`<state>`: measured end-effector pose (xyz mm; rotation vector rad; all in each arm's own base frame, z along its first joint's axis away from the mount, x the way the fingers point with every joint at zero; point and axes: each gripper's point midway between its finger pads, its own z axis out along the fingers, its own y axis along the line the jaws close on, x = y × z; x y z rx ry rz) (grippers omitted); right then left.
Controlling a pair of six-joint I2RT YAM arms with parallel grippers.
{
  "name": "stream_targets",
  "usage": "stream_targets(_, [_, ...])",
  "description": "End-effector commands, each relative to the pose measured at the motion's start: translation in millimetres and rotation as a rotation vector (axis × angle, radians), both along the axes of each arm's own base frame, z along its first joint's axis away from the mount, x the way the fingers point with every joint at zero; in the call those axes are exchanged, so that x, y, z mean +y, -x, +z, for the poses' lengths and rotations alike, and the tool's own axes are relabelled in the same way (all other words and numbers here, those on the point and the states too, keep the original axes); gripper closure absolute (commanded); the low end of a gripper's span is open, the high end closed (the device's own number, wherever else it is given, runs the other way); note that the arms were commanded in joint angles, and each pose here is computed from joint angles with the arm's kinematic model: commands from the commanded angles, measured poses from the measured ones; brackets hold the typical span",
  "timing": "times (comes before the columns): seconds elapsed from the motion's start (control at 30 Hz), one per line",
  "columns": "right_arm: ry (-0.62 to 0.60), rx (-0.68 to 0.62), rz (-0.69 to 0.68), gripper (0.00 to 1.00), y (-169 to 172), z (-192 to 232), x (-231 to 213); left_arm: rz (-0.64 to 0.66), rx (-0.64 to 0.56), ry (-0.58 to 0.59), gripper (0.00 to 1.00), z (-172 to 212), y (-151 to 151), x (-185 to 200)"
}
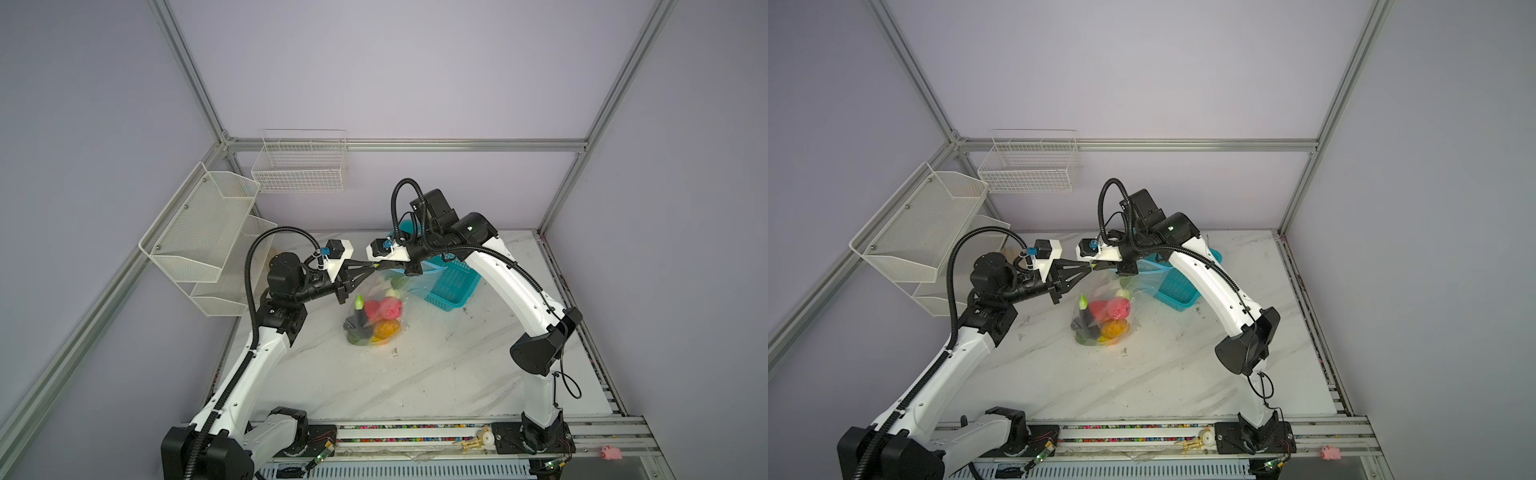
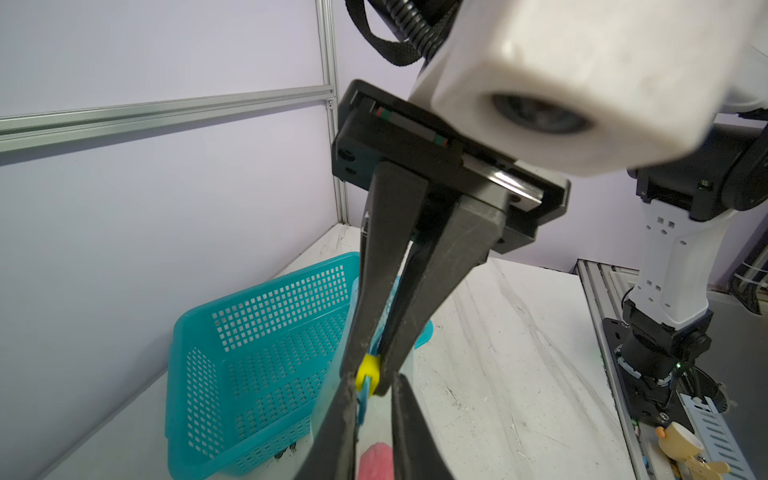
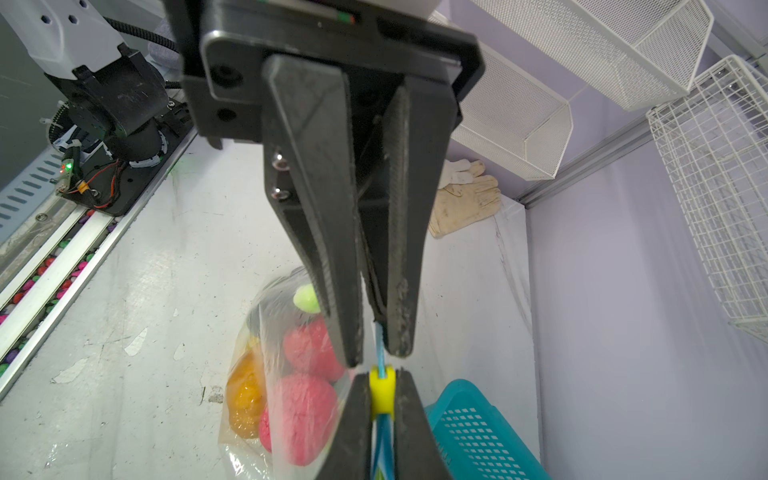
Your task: Place the food in the zip-top bag and seal the zipper
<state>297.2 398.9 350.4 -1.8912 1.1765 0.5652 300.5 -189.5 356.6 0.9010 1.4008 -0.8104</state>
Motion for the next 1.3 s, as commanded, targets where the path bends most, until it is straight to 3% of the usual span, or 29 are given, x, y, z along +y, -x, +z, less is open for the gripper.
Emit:
stream_targets(0.0, [-0.039, -0.03, 0.03, 1.0, 11, 24, -7, -0.019, -0.133, 0.009, 0.86, 42, 6, -3])
stream_targets(0.13, [-0.042, -0.03, 0.031, 1.0, 12, 25, -7, -0.018, -0.141, 0.011, 1.0, 44, 7, -3])
stream_targets(0.4, [-0.04, -0.029, 0.022, 1.0, 11, 24, -7, 0.038, -0.136, 0.022, 1.0, 46, 7, -1])
stream_targets(0.63, [-0.028, -0.034, -0.009, 1.0, 5, 24, -15, 0.215, -0.115, -0.005, 1.0, 30, 0, 19])
stream_targets(1.27, [0.004, -0.032, -0.102, 1.0, -19, 15, -36, 0.488, -0.085, -0.061, 1.0, 24, -18, 60])
